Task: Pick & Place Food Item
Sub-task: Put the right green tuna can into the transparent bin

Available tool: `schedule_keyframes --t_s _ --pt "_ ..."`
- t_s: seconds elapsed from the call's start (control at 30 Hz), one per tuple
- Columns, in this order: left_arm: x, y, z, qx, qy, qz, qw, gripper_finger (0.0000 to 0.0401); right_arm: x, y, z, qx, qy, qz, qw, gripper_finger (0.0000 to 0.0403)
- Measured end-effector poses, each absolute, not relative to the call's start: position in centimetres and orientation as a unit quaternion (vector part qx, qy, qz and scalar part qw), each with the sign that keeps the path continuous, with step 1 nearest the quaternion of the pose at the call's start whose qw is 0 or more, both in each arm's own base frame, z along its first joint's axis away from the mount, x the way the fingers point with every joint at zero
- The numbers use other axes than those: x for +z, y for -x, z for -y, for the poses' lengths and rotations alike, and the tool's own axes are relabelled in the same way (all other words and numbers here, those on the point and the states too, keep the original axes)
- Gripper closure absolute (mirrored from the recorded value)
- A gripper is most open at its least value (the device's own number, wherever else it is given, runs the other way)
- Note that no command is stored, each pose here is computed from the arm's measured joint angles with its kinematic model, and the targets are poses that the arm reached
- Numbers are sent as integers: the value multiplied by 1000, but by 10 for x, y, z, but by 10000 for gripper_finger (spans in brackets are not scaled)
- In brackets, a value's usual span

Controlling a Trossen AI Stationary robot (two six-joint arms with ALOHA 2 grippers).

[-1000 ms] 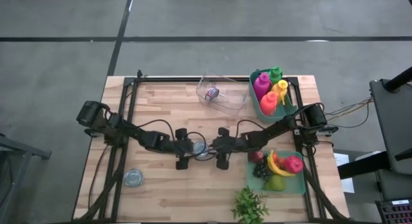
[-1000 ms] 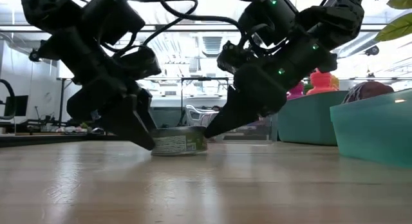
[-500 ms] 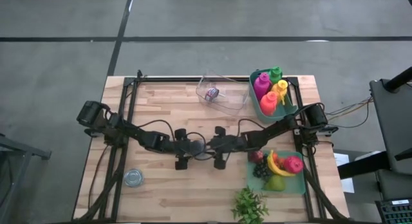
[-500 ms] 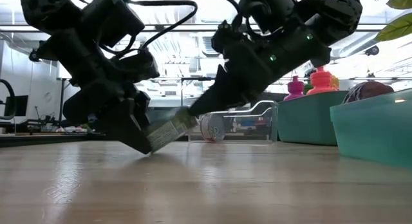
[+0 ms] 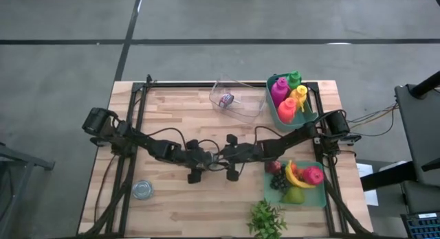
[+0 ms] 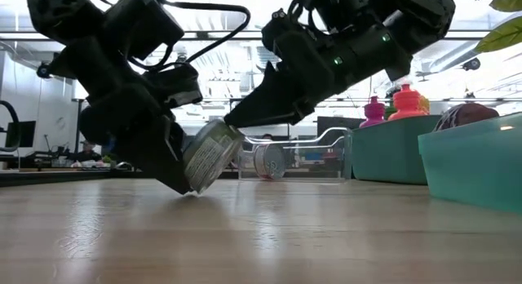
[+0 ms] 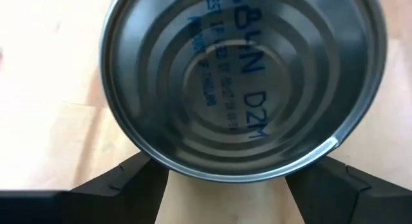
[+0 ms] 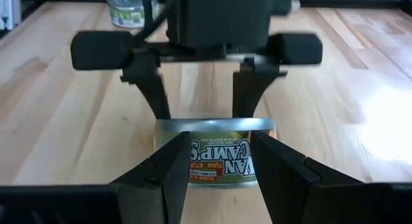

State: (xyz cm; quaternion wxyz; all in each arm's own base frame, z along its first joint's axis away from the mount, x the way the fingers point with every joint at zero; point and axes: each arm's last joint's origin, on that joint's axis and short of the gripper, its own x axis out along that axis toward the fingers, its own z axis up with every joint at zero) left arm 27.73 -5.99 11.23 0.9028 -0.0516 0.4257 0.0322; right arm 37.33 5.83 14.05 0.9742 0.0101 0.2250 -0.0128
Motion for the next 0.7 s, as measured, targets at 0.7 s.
schedule_keyframes --t_s 0.7 --pt "115 -279 64 3 139 -430 892 112 152 -384 -60 -10 16 -218 976 245"
